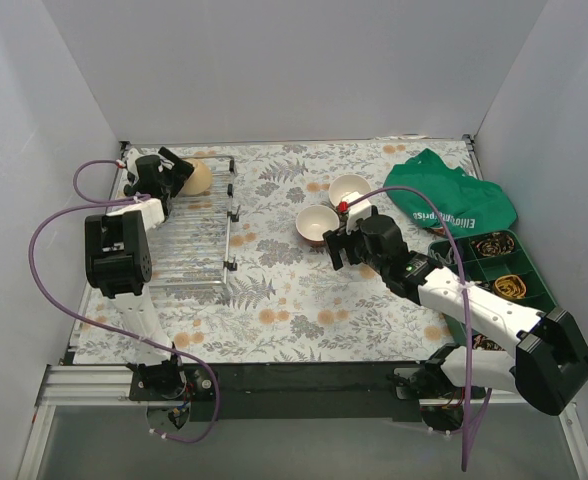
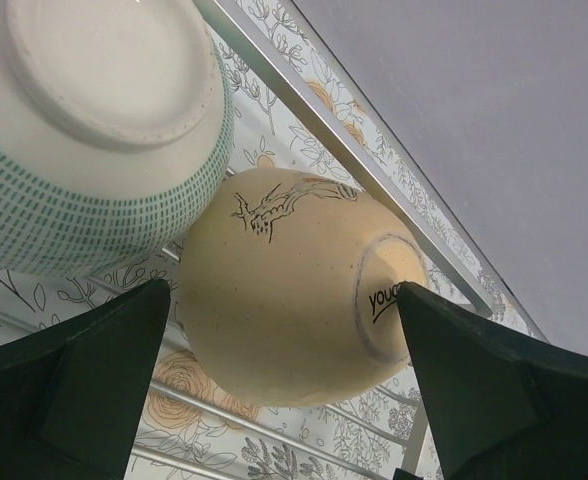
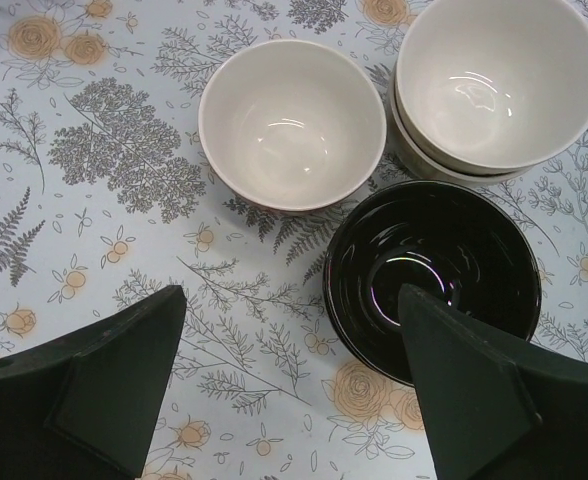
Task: Unload the bowls from the dish rack
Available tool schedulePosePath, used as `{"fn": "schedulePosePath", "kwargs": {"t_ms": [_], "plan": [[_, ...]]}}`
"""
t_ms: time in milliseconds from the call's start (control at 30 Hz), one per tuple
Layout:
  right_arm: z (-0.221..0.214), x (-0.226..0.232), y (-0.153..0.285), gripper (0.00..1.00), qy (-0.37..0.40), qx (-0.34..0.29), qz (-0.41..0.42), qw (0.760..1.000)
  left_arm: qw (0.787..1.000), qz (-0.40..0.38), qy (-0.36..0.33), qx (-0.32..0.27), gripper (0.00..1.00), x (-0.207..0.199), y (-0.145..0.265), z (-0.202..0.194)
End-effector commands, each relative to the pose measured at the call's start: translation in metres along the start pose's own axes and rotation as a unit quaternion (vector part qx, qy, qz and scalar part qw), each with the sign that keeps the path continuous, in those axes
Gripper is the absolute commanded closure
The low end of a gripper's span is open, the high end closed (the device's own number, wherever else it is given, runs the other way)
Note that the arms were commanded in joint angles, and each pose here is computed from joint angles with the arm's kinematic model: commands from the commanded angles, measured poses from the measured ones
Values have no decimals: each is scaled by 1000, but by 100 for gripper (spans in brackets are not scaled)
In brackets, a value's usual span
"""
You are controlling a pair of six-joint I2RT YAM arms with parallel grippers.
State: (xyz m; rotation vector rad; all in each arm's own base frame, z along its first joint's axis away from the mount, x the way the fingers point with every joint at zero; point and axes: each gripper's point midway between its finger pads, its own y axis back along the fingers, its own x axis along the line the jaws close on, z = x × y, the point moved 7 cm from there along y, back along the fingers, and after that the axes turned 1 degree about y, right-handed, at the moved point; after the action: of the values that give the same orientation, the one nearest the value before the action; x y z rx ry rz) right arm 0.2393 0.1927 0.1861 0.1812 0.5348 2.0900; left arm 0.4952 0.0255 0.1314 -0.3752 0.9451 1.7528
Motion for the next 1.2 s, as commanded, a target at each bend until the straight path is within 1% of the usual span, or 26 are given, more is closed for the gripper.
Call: {"fn": "schedulePosePath", "kwargs": {"t_ms": [0, 167, 200, 367, 400, 467, 500, 567, 700, 867, 1000, 1033, 1133, 1167], "plan": [[10, 3, -3, 5, 1, -24, 14, 1000, 1000, 0, 8, 17, 2, 6, -8, -7], [11, 4, -3, 6, 1, -26, 23, 999, 999, 15, 14, 29, 2, 16, -12, -15], [11, 4, -3, 6, 14, -25, 24, 999, 999, 20, 15, 35, 2, 16, -12, -16], [10, 5, -3, 7, 16, -24, 29, 999, 997, 42, 18, 57, 2, 24, -17, -23], [10, 5, -3, 7, 16, -24, 29, 999, 996, 36, 21, 75, 2, 23, -16, -28], [10, 5, -4, 7, 17, -23, 32, 999, 995, 38, 26, 83, 2, 23, -17, -29], [10, 5, -3, 7, 17, -24, 33, 999, 994, 49, 27, 94, 2, 25, -17, -32], [10, 6, -2, 7, 17, -25, 35, 999, 994, 57, 26, 94, 2, 24, -18, -29], [10, 6, -4, 7, 17, -25, 37, 999, 990, 84, 17, 116, 2, 29, -13, -32], [9, 9, -5, 8, 18, -23, 48, 998, 989, 58, 14, 138, 3, 24, -9, -36], [8, 9, -5, 8, 19, -21, 48, 998, 987, 37, 23, 157, 9, 19, -8, -40], [9, 9, -5, 8, 19, -21, 48, 998, 988, 24, 25, 149, 14, 14, -9, -37], [8, 9, -5, 9, 20, -21, 50, 998, 988, 5, 31, 150, 21, 9, -5, -36], [9, 9, -5, 9, 20, -21, 51, 998, 989, -1, 30, 145, 26, 6, -2, -32]]}}
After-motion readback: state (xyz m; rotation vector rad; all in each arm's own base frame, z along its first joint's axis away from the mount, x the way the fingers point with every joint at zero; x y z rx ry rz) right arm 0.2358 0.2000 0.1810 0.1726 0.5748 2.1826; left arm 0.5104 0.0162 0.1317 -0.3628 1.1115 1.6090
